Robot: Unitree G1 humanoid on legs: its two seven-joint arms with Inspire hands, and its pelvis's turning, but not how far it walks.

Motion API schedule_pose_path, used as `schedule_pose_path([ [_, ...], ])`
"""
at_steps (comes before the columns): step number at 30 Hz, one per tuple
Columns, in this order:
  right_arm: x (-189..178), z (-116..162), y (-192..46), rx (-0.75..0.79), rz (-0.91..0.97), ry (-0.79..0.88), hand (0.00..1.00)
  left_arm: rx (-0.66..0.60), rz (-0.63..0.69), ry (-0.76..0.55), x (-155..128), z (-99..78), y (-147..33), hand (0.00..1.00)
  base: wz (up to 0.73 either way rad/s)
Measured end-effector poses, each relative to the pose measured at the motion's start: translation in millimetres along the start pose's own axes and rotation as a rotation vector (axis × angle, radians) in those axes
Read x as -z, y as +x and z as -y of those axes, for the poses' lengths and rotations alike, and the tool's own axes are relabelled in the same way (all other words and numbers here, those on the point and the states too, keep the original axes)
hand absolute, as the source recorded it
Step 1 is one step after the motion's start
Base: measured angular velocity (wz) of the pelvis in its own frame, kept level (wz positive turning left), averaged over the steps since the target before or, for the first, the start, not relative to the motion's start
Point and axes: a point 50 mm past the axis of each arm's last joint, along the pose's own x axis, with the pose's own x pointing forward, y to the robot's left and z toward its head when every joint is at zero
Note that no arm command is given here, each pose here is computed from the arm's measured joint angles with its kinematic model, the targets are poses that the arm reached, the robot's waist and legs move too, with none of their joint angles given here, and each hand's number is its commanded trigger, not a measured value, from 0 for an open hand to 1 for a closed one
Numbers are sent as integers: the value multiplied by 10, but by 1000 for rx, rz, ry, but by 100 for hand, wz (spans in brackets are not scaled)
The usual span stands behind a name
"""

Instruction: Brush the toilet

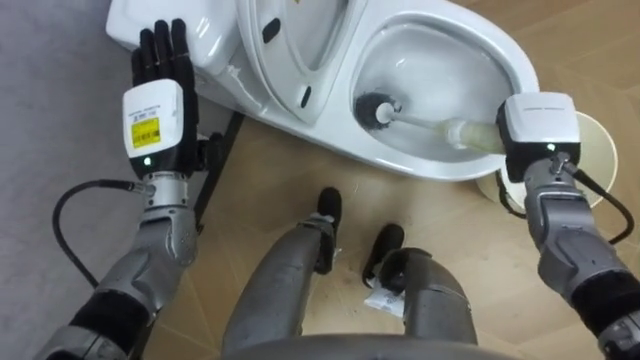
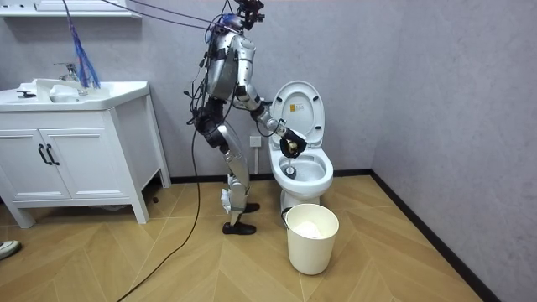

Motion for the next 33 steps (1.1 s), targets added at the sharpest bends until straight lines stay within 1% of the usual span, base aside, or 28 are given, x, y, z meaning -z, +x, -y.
schedule_pose_path([
  [4, 123, -104, 121, -99, -61, 7, 100, 11, 17, -3, -39, 22, 12, 0, 3],
  [7, 239, -118, 205, -156, -113, 47, 100, -3, 37, -9, -93, 45, 68, 0, 13],
  [12, 340, -92, 274, -183, -161, 116, 100, -20, 51, -21, -139, 59, 124, 0, 4],
  [17, 357, -68, 304, -187, -175, 176, 100, -29, 63, -29, -162, 43, 172, 0, 0],
  [20, 351, -2, 351, -180, -197, 255, 100, -50, 75, -36, -191, 12, 208, 0, 0],
  [23, 313, -27, 346, -196, -231, 377, 100, -62, 75, -40, -195, 0, 216, 0, -2],
  [25, 283, -76, 329, -221, -279, 517, 100, -67, 73, -41, -193, 2, 209, 0, 0],
  [26, 277, -93, 322, -229, -296, 561, 100, -69, 72, -43, -196, 4, 208, 0, 0],
  [28, 235, -180, 284, -268, -361, 717, 100, -74, 63, -57, -217, 13, 207, 0, 0],
  [29, 220, -199, 275, -277, -377, 765, 100, -75, 62, -59, -219, 14, 208, 0, 0],
  [31, 159, -277, 238, -313, -461, 973, 100, -79, 55, -64, -222, 16, 210, 0, 0],
  [32, 148, -295, 228, -322, -481, 1020, 100, -80, 54, -64, -221, 14, 211, 0, 7],
  [33, 141, -328, 210, -344, -513, 1111, 100, -81, 51, -67, -223, 14, 213, 0, 7],
])
